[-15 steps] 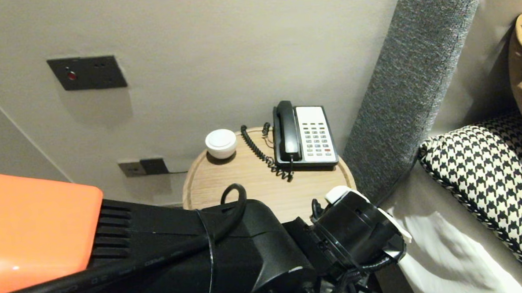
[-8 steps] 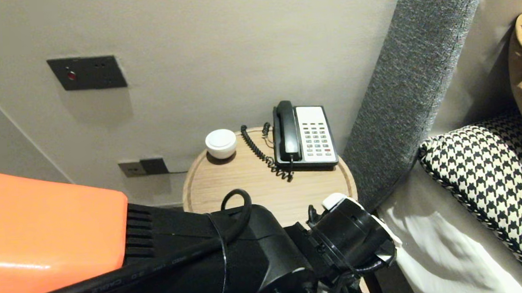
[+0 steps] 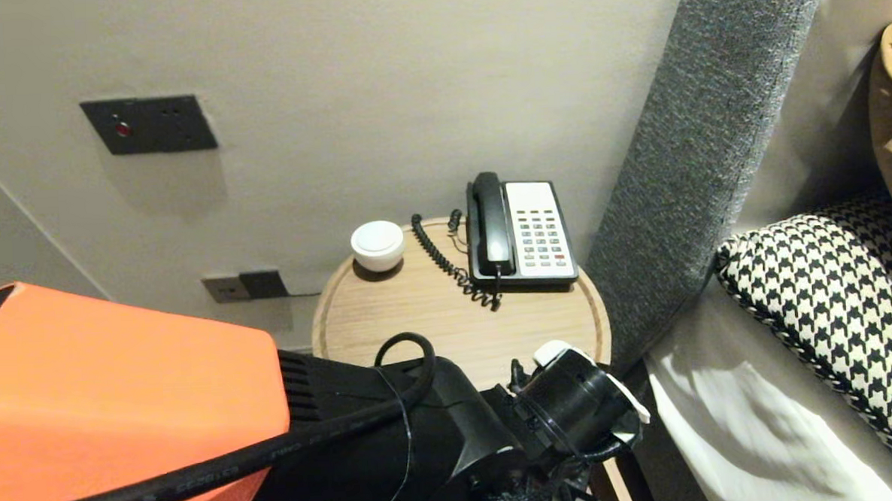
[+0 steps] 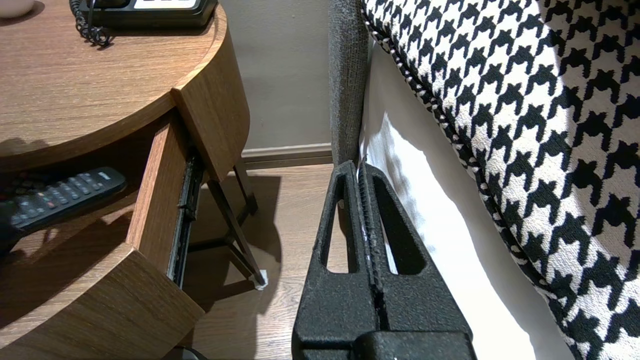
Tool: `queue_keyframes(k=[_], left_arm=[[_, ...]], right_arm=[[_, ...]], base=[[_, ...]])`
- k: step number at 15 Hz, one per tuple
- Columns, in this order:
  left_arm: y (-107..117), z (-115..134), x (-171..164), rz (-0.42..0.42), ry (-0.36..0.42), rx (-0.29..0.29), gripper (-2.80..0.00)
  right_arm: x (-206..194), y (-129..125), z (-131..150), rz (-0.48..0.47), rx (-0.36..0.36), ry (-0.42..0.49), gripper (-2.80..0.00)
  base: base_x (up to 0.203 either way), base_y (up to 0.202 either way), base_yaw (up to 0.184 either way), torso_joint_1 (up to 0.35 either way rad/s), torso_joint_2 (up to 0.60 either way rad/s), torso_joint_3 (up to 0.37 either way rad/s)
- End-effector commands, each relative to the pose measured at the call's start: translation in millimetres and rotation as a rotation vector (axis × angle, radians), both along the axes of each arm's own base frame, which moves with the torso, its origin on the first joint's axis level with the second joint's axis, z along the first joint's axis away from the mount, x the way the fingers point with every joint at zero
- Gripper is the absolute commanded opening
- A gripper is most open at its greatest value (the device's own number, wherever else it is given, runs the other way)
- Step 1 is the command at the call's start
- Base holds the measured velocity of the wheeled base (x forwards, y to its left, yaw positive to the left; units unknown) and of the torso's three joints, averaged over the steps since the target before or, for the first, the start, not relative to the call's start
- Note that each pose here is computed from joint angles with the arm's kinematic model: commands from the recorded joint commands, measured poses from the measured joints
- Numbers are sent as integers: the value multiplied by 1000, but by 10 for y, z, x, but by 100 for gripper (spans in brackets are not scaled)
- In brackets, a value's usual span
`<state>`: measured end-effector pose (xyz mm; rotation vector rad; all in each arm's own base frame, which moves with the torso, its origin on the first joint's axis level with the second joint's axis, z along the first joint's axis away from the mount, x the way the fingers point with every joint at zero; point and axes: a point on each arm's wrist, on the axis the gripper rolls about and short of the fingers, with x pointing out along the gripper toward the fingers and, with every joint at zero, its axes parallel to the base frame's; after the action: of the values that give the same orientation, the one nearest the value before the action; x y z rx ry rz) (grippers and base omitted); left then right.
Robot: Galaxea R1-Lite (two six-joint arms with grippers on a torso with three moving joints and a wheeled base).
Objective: Put the remote controls on the table in the drawer one by one
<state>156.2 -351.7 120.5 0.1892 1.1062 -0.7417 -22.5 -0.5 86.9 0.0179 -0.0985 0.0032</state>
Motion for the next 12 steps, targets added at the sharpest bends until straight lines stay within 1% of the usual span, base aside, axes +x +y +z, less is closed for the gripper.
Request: queue_keyframes(k=[1, 4, 6, 8, 12], left_arm=[[-26, -107, 30, 11, 11, 21, -280], [-68, -201, 71, 31, 16, 38, -280], [-91, -243, 102, 66, 28, 38, -280], [-90, -264, 150, 130, 42, 30, -280], [-80, -330, 227, 256, 21, 42, -280]], right_arm=[[31, 0, -111, 1, 0, 39, -280], [31, 0, -111, 1, 0, 39, -280], [31, 0, -111, 0, 0, 39, -280], [31, 0, -111, 1, 0, 39, -280], [31, 0, -111, 1, 0, 39, -280]], base=[[0, 0, 0, 0, 0, 0], [0, 0, 0, 0, 0, 0], [0, 0, 0, 0, 0, 0], [0, 0, 0, 0, 0, 0], [0, 0, 0, 0, 0, 0]])
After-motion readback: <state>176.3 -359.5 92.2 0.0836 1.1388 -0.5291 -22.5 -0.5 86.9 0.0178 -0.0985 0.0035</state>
